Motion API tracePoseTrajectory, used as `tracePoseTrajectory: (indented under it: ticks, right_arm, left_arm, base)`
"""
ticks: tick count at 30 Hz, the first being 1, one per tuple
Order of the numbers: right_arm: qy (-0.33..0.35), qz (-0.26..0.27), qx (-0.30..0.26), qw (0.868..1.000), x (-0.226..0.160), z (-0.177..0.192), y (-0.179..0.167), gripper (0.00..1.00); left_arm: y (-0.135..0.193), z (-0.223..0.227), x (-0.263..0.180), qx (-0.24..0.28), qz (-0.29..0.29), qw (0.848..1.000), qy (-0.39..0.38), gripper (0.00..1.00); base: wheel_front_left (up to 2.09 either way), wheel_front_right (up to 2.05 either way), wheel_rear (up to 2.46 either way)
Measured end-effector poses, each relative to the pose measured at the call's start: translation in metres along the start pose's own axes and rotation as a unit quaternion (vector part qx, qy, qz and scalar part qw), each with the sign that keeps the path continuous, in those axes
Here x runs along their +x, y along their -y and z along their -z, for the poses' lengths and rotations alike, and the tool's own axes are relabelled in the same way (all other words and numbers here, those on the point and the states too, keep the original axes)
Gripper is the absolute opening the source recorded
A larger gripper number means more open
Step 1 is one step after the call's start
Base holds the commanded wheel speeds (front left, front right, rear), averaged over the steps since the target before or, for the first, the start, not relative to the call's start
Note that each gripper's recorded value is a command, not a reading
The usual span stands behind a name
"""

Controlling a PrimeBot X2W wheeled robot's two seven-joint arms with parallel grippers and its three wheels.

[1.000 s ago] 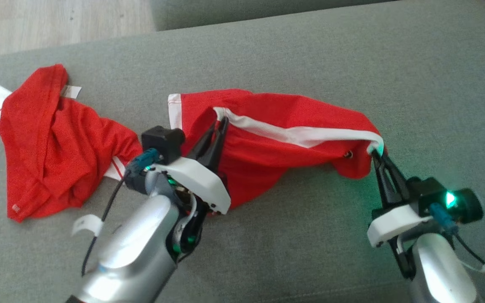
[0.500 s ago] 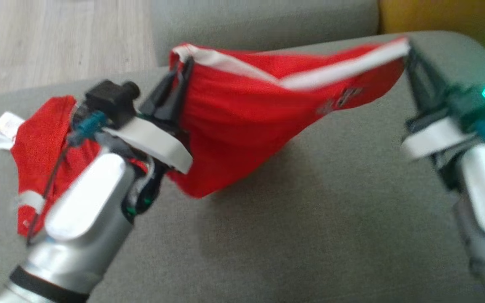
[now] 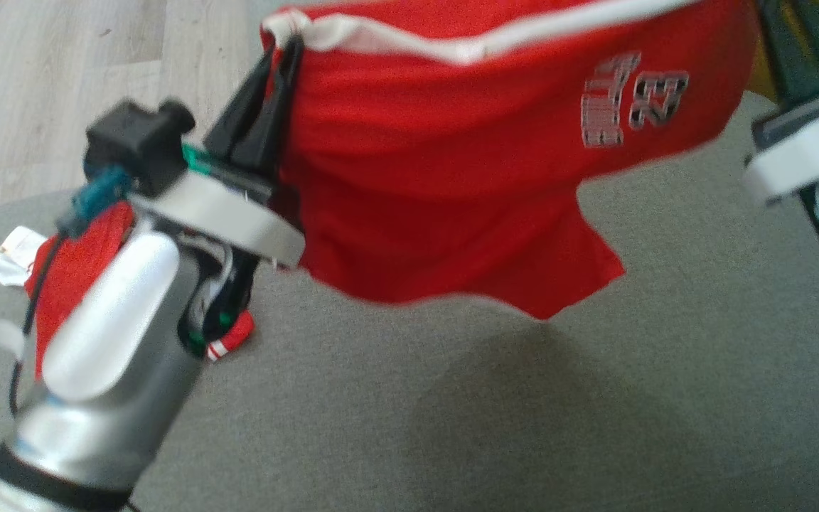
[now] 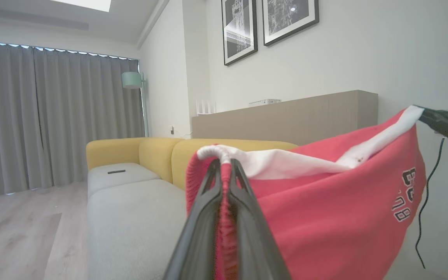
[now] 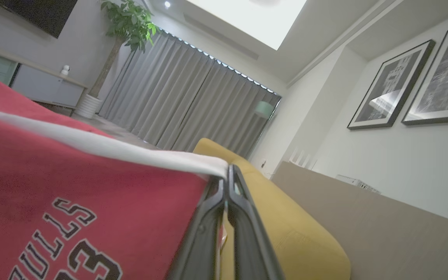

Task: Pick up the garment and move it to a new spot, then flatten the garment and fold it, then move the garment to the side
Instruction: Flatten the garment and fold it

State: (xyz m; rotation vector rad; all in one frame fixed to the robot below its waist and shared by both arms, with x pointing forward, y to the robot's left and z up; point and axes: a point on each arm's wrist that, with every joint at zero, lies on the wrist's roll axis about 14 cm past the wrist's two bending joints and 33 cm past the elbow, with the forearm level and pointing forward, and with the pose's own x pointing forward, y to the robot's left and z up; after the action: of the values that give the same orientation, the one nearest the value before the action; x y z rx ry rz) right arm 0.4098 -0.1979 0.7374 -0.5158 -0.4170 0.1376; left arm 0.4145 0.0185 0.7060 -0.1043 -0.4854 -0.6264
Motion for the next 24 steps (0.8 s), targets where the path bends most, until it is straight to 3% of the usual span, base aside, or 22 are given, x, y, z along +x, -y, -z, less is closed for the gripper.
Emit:
tracePoseTrajectory:
  ticks: [6, 14, 19, 24]
  right_arm:
    - [-0.057, -0.018, 0.011, 0.998, -0.024, 0.025, -0.016, 0.00]
    - [-0.067, -0.028, -0.011, 0.997, 0.008, 0.034, -0.006, 0.00]
    - [-0.070, -0.044, -0.024, 0.996, 0.069, 0.061, -0.009, 0.00]
    - [-0.044, -0.044, -0.035, 0.997, 0.138, 0.083, -0.010, 0.00]
  left_arm:
    - [-0.002, 0.023, -0.024, -0.018, -0.009, 0.999, -0.033, 0.00]
    - [-0.023, 0.036, 0.003, -0.006, 0.002, 0.999, -0.054, 0.00]
    - [-0.064, 0.055, 0.055, 0.039, 0.014, 0.998, -0.056, 0.00]
    - [-0.116, 0.091, 0.099, 0.056, -0.010, 0.997, -0.059, 0.00]
  base:
    - [0.00, 0.00, 0.00]
    - [0.00, 0.00, 0.00]
    - [0.00, 0.00, 0.00]
    - [0.00, 0.00, 0.00]
